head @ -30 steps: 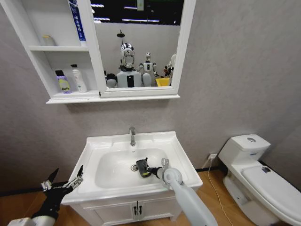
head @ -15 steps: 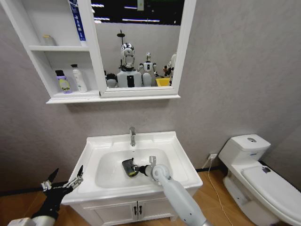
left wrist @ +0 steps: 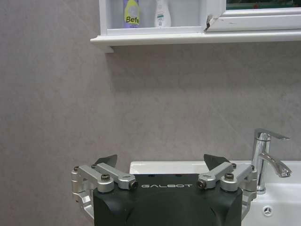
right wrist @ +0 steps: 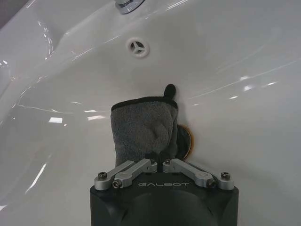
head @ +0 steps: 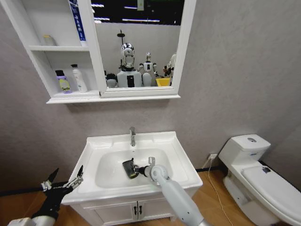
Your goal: Move facial cleanser and shampoo from washbasin to cabinet, then wipe washbasin with towel.
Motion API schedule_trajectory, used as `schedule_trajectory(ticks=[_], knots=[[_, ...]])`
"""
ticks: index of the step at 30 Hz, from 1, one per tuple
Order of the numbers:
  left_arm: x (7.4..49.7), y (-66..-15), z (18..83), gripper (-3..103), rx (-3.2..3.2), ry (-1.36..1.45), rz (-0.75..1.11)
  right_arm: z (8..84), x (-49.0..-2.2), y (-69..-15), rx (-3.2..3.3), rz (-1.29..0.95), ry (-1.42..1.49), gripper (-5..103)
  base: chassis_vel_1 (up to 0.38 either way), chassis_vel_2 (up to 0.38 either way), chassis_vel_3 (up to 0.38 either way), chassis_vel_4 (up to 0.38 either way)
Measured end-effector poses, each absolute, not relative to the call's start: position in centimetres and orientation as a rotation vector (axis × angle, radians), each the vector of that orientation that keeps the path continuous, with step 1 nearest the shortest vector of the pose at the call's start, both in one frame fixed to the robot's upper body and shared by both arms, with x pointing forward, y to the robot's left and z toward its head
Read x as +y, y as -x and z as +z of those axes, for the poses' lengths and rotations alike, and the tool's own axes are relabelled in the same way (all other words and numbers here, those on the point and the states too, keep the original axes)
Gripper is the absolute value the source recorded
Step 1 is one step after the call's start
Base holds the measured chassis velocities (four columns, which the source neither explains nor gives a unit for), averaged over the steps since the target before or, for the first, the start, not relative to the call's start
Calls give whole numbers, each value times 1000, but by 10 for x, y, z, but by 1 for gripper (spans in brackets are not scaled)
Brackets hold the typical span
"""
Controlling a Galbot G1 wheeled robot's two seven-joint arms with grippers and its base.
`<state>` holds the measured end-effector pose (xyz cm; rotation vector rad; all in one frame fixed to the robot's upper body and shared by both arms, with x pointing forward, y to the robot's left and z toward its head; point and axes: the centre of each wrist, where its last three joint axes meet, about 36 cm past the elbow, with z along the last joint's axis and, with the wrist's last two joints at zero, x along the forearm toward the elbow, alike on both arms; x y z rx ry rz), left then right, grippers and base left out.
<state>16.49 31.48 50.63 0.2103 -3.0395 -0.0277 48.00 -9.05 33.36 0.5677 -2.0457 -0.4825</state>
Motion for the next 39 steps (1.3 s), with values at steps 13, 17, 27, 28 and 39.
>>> schedule_trajectory(ticks=[13, 17, 27, 28, 39], knots=[[315, -165, 506, 100, -3039, -210, -28, 329, -112, -474, -2080, -420, -475, 0, 0, 0, 0, 0], [315, -165, 506, 100, -3040, -210, -28, 336, -124, -472, -2117, -392, -429, 0, 0, 0, 0, 0], [315, -165, 506, 100, -3039, -210, -28, 372, -122, -456, -2215, -362, -508, 0, 0, 0, 0, 0], [315, -165, 506, 100, -3039, -210, -28, 372, -122, -456, -2215, -362, -508, 0, 0, 0, 0, 0], [315, -165, 506, 100, -3039, -210, -28, 432, -130, -418, -2390, -273, -444, 0, 0, 0, 0, 0]])
